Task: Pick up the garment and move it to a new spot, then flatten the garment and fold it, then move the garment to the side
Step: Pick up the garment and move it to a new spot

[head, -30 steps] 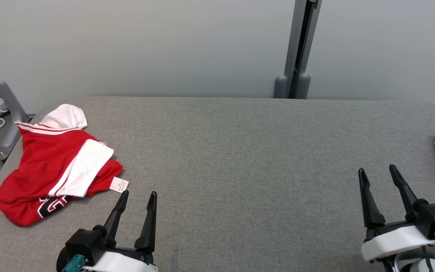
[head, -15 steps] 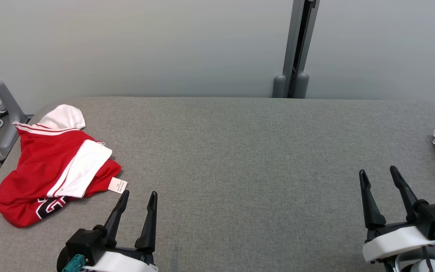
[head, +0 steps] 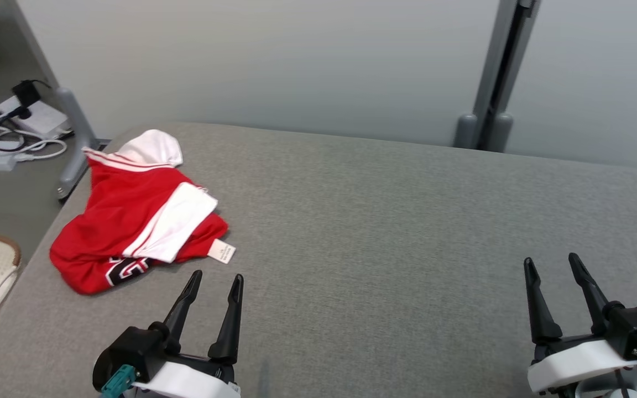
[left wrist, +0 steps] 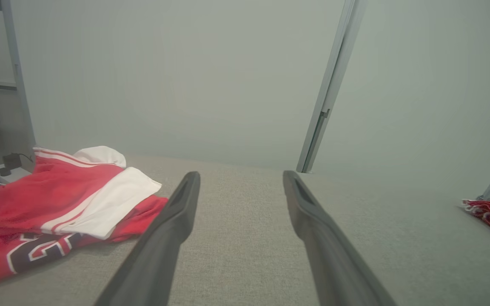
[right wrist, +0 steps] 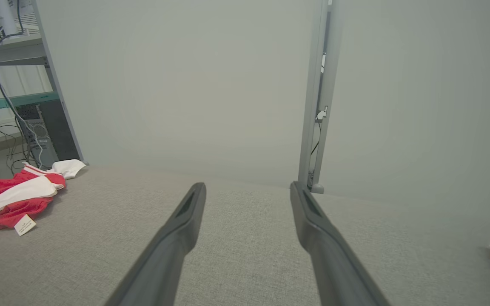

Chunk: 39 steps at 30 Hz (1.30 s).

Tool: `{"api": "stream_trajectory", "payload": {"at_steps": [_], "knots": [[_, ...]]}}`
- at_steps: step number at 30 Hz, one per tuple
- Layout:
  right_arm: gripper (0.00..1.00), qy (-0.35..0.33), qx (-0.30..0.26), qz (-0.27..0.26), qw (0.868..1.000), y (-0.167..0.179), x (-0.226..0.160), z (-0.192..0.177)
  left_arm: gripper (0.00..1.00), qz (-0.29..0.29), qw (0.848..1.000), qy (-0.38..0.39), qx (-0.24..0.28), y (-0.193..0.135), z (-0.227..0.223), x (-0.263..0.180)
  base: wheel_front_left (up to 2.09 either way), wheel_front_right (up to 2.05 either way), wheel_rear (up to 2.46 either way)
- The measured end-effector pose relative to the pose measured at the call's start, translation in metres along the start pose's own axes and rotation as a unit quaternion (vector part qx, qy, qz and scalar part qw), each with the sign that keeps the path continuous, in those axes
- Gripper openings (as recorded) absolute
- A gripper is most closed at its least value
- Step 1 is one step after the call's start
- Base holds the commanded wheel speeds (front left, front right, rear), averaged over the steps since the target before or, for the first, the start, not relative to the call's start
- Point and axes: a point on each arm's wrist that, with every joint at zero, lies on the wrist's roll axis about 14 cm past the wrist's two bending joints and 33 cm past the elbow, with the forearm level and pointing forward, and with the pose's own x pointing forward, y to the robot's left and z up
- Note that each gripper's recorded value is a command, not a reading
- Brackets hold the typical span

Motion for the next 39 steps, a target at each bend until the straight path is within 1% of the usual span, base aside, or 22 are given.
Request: {"api": "stream_trajectory", "payload": {"at_steps": [5,11,15,19,26,39], "knots": [[1.0,0.006,0.01,0.06,0.998,0.042,0.017,-0.006,1.0,0.057,0.998,-0.012,0.01,0.034,0.009,-0.021,0.0,0.0,0.0],[1.0,0.014,0.021,0.128,0.991,0.09,0.029,-0.012,1.0,0.13,0.991,-0.032,0.023,0.075,0.023,-0.051,0.0,0.0,0.0],[1.0,0.015,0.025,0.164,0.986,0.117,0.033,-0.012,1.0,0.166,0.985,-0.044,0.026,0.093,0.03,-0.071,0.0,0.0,0.0],[1.0,0.015,0.03,0.196,0.98,0.14,0.038,-0.013,1.0,0.187,0.98,-0.054,0.029,0.104,0.038,-0.079,0.0,0.0,0.0],[1.0,0.019,0.034,0.218,0.975,0.155,0.044,-0.016,1.0,0.205,0.977,-0.059,0.031,0.11,0.042,-0.084,0.0,0.0,0.0],[1.0,0.02,0.03,0.212,0.977,0.149,0.043,-0.016,1.0,0.211,0.976,-0.057,0.027,0.113,0.04,-0.087,0.0,0.0,0.0]]}}
